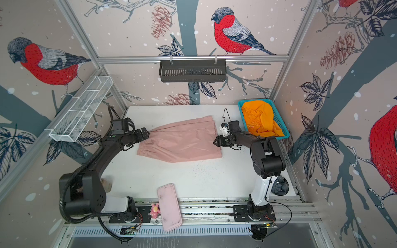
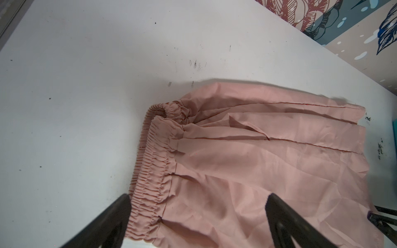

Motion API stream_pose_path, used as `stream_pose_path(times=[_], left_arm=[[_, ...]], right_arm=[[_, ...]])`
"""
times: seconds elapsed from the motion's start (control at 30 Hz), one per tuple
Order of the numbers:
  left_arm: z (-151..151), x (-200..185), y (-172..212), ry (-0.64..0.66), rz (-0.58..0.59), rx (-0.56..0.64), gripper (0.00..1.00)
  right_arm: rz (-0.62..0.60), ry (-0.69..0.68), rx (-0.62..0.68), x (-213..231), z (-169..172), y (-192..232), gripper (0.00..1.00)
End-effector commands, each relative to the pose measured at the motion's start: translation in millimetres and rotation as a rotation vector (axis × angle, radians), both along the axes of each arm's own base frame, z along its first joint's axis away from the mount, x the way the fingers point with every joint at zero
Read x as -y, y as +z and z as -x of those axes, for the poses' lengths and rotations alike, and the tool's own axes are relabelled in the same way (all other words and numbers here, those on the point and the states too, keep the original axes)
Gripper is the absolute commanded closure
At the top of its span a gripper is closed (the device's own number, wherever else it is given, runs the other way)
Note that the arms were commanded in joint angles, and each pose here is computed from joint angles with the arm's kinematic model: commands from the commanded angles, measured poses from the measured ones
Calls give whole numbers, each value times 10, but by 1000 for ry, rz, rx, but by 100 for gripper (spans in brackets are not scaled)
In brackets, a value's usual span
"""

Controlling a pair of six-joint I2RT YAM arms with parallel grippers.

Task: Fold and stack the shorts
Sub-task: 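Move both grippers to the shorts' short ends to grasp them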

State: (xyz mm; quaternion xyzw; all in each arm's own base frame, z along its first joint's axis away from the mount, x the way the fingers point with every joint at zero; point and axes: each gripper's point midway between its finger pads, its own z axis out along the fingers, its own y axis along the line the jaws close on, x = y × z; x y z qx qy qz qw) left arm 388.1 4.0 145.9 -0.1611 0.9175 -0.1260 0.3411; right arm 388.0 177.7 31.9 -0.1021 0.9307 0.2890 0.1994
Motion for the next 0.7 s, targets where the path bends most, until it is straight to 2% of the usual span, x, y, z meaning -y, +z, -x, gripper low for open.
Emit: stream_pose_path(times=[0.0, 0.1, 0.27, 0.4, 0.43, 0.47, 0.5, 0.67], left_arm=[[-205, -43, 148, 4, -19, 105, 2], [-277, -83, 181, 16, -39, 145, 2], [-401, -57, 230, 28, 4, 177, 2], [-410, 134, 177, -53, 78, 163, 2], [-401, 151, 147, -63, 82, 153, 2], [-402, 169, 120, -75, 80, 147, 2], [-411, 191, 98, -89, 77, 149, 2], [-418, 309, -227, -164, 77, 100, 2]], right_arm=[[-67, 33, -56, -118, 174, -48, 68], [-65, 25, -84, -73, 323, -99, 97], [-53, -27, -164, 102, 678, -129, 99], [-9, -142, -207, 381, 997, -65, 98], [-2, -169, -205, 443, 1024, -32, 91], [17, -196, -194, 517, 1035, 6, 67], [29, -212, -168, 565, 1002, 69, 51], [57, -225, -24, 672, 593, 404, 36]])
